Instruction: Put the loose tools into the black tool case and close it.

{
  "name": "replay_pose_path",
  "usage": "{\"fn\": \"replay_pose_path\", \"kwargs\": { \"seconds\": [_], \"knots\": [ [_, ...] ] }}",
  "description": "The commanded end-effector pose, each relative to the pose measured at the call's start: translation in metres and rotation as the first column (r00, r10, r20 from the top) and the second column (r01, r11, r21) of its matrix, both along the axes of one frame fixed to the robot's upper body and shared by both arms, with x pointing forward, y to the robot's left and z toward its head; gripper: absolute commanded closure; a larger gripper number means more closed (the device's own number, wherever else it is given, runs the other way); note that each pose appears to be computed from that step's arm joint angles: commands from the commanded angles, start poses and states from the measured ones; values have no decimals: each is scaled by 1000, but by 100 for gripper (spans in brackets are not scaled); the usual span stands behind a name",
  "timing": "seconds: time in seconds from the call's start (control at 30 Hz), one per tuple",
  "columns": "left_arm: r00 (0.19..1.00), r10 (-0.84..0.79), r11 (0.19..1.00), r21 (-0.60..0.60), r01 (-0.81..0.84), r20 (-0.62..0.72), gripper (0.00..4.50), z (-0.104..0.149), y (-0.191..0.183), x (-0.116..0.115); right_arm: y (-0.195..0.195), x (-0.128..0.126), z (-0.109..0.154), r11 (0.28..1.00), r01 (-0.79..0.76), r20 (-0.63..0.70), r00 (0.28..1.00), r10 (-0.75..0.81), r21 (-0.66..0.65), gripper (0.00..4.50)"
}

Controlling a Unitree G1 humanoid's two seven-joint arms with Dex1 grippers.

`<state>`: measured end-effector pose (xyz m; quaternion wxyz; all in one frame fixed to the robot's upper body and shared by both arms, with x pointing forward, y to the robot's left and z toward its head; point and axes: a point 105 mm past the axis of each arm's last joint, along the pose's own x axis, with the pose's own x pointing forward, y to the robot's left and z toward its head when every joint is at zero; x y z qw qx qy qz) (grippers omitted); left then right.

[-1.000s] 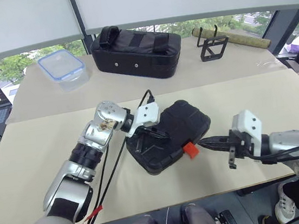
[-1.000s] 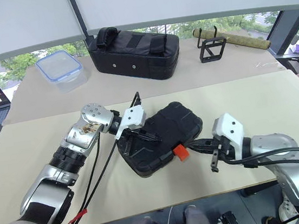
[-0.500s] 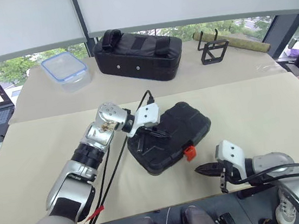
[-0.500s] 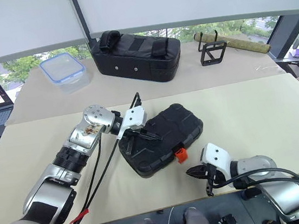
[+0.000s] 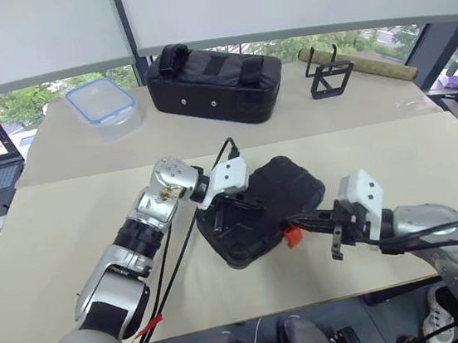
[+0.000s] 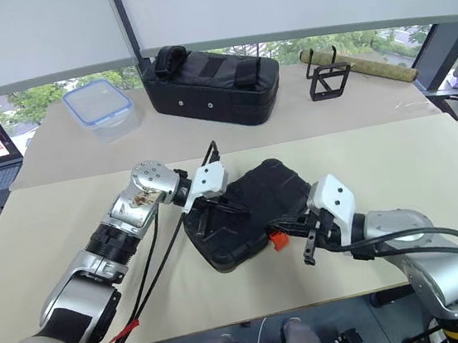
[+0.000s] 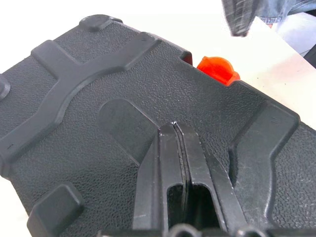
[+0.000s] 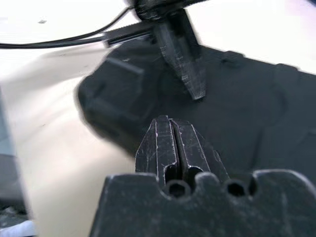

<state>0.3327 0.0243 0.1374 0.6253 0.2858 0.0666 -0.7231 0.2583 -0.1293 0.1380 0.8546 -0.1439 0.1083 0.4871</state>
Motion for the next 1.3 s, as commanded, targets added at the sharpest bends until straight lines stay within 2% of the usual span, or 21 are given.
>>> {"fn": "replay_pose_path", "kwargs": {
  "seconds": [0.03,0.17,0.33,0.47,0.6,0.8,0.9,0.97,1.13,1.3],
  "knots": [
    [999,35,996,78,-32,-26,447,-18,7,2,-6,0,-15,997,8,-25,1000,-10,-73,450],
    [999,46,996,77,-44,-22,447,-17,10,4,-13,-14,-20,995,-12,-56,998,7,-97,450],
    [998,56,996,76,-54,-22,447,-18,12,5,-18,-25,-4,999,24,-47,999,-25,-27,450],
    [999,46,996,72,-45,-23,447,-18,9,3,-20,-33,-24,997,28,-108,994,-36,-68,450],
    [1000,27,997,70,-26,-15,447,-16,3,1,-18,-25,-50,993,56,-139,988,-71,-108,450],
    [1000,-3,997,75,3,2,447,-13,-3,0,-9,0,-63,988,97,-91,990,-108,-116,450],
    [1000,-14,997,82,13,13,447,-13,-5,0,-3,13,-56,988,116,-2,993,-116,-106,450],
    [1000,-17,996,83,16,14,447,-14,-5,-1,0,16,-43,991,116,48,992,-114,-61,450],
    [1000,-21,996,88,20,15,447,-16,-2,-2,4,0,-19,998,62,82,995,-63,13,450],
    [1000,-25,995,98,23,18,447,-22,-3,-3,6,-9,-16,999,41,64,997,-42,20,450]
  ]
}}
